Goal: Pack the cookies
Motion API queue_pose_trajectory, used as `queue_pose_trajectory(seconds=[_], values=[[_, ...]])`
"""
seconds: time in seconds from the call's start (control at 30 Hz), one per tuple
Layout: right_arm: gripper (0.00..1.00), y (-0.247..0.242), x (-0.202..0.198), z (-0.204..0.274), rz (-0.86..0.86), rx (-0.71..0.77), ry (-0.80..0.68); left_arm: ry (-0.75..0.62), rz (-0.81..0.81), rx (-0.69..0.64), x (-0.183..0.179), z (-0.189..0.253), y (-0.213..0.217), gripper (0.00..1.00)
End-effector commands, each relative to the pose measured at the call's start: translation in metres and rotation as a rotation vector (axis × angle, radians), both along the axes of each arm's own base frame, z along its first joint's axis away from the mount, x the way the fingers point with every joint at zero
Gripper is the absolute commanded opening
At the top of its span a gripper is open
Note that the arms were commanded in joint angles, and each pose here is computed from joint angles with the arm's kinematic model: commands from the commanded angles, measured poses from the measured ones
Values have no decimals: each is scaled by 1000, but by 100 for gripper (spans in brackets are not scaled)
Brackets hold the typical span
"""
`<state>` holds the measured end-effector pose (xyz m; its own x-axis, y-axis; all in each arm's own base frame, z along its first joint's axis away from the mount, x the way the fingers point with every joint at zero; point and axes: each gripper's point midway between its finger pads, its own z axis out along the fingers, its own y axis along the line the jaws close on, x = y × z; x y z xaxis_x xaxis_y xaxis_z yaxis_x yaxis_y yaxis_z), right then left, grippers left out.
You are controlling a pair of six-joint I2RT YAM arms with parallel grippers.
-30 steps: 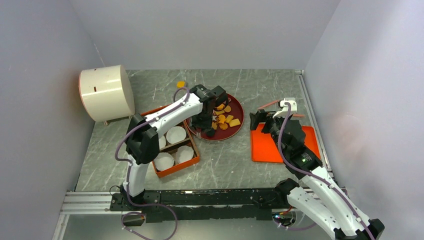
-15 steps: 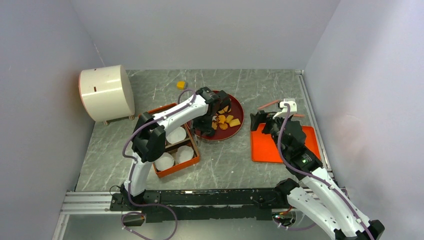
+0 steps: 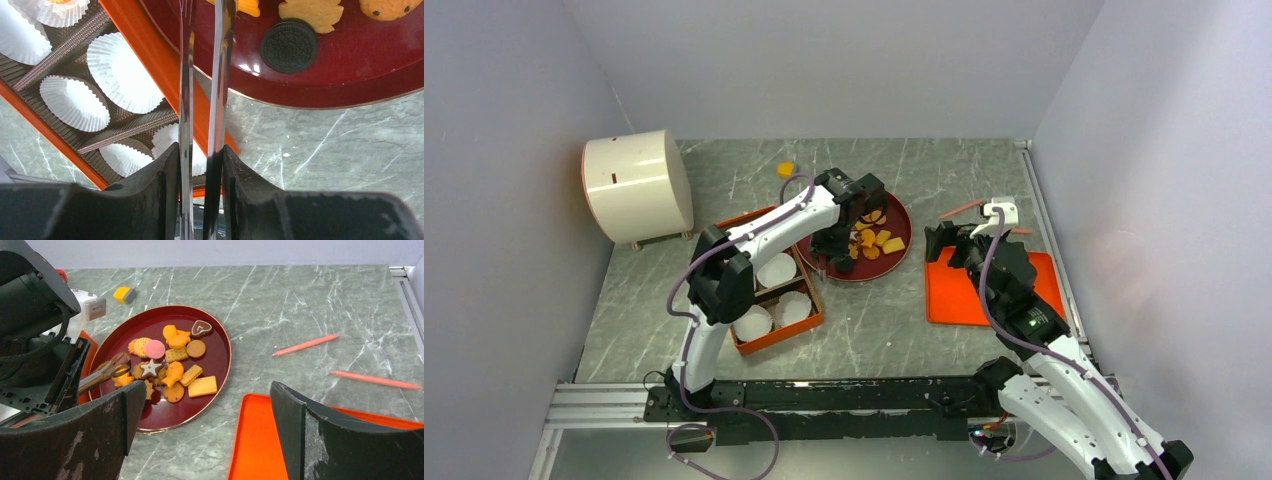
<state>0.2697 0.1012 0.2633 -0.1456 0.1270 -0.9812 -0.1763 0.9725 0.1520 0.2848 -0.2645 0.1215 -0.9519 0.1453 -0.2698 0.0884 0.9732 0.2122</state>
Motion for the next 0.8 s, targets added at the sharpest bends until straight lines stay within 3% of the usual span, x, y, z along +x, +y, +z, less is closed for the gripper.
queue_pose_trajectory(seconds=[0.0,0.37,0.77], values=[[100,-1,1,19,-2,17,-55,-81,-10,-37,7,35,4,13],[100,-1,1,24,-1,2,-53,-145,22,-77,18,72,33,13],[100,1,6,27,2,-19,-49,-167,203,6,25,87,145,14]])
